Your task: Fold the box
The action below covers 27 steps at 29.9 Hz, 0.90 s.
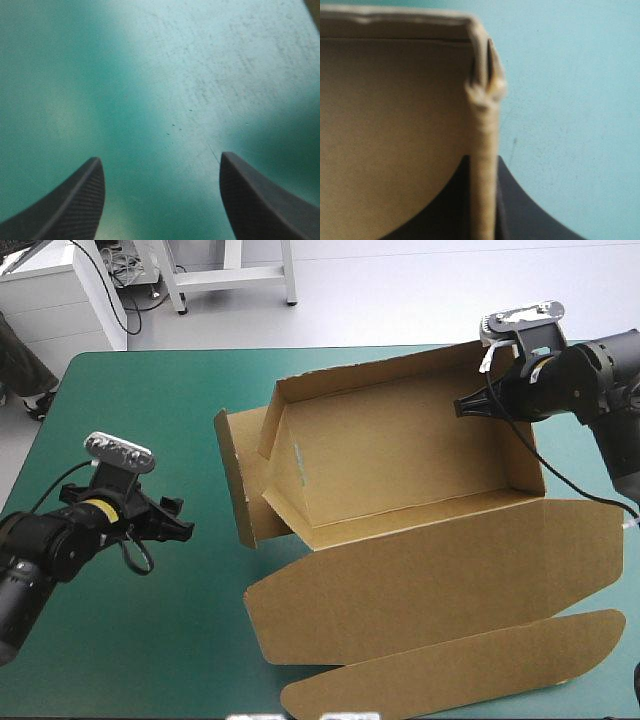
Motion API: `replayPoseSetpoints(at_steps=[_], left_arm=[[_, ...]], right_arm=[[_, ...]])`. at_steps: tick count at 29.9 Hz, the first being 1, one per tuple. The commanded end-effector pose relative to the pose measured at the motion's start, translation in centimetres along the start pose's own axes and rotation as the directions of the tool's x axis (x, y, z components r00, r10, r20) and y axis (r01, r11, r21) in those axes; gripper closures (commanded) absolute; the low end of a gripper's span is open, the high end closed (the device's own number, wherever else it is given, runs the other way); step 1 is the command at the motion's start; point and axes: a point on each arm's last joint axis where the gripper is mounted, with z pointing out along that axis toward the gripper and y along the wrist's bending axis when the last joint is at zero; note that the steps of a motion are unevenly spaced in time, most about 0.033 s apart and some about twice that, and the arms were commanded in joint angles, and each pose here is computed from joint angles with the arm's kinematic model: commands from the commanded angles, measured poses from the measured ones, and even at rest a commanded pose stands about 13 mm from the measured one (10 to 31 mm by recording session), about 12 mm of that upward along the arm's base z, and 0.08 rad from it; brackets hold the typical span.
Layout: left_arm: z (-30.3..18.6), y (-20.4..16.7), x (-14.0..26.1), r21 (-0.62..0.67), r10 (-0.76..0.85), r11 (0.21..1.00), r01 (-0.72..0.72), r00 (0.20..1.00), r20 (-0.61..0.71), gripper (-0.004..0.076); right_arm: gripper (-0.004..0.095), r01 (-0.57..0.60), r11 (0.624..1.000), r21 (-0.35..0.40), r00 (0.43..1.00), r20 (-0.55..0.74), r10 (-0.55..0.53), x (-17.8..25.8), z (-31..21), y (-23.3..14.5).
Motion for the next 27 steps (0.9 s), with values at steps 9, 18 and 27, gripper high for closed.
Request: replayPoseSetpoints(at_steps=[9, 18, 27], left_arm=[[5.6, 6.5, -2.2, 0.162, -0.292, 0.945, 0.285, 0.956, 0.025, 0.0258], [12.1, 6.7, -1.2, 0.452, -0.368, 0.812, 0.369, 0.925, -0.094, 0.0258], [13.8, 4.5, -2.1, 0.809, -0.443, 0.486, 0.331, 0.891, -0.098, 0.0276]], right_arm=[[0.0928, -0.014, 1.000, -0.002, 0.998, 0.061, 0.014, -0.1, -2.5, -0.3], [0.0928, -0.014, 1.000, -0.002, 0.998, 0.061, 0.014, -0.1, -2.5, -0.3], [0.0928, -0.014, 1.000, -0.005, 0.998, 0.062, 0.014, -0.1, -2.4, -0.3]])
